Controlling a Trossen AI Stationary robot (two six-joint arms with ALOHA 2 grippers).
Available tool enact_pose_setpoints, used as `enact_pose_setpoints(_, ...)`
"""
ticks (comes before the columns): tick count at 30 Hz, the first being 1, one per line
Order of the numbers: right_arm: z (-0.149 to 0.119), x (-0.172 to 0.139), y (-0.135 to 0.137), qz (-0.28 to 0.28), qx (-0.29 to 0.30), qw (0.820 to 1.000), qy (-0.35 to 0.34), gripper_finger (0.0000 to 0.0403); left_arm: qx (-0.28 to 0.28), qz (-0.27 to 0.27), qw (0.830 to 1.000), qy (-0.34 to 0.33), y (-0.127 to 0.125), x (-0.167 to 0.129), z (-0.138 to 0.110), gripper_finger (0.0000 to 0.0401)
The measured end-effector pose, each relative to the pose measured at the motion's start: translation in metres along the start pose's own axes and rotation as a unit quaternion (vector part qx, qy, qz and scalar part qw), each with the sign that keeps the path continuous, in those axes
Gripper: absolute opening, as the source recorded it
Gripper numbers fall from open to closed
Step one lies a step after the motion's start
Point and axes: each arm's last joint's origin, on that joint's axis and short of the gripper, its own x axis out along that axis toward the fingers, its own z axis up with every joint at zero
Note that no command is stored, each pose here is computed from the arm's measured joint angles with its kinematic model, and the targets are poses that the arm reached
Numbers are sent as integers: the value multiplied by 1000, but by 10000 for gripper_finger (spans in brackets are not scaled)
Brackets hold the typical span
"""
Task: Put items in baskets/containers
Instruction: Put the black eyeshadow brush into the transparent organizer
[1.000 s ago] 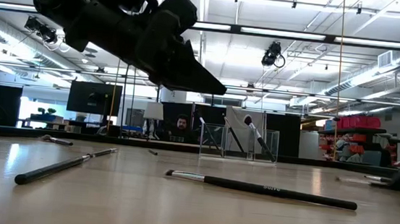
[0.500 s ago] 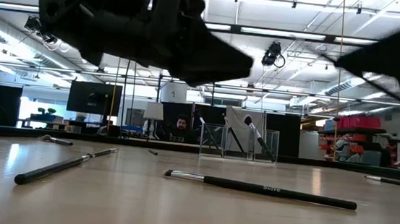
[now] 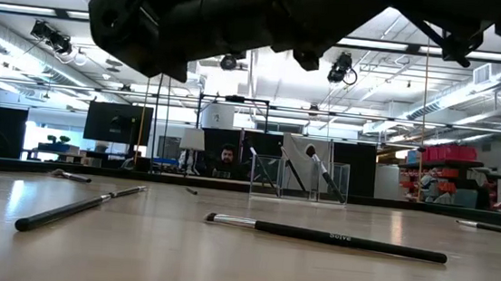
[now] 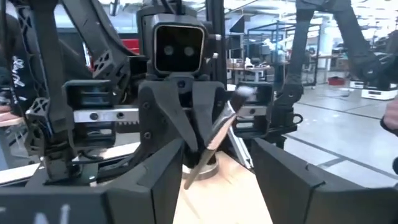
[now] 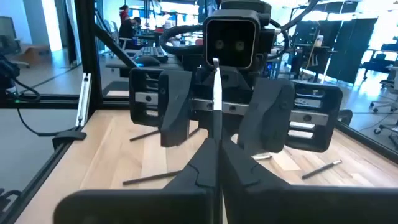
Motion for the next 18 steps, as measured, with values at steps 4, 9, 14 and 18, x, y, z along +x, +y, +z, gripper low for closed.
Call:
enact_pose_setpoints(4,0,0,0,0,-1,1000,0,5,0,-1,1000,-3,-2,0,1,172)
enact_pose_setpoints(9,0,0,0,0,-2,1000,0,6,1,-1,1000,-19,-3,1,4,128)
enact_pose_setpoints(14,0,0,0,1,-1,1000,2,6,-3,1,1000,-17,-3,1,3,53)
enact_pose_setpoints(18,-3,0,0,-10,-6,1000,15,17,-12,11,1000,-6,0,0,3,19)
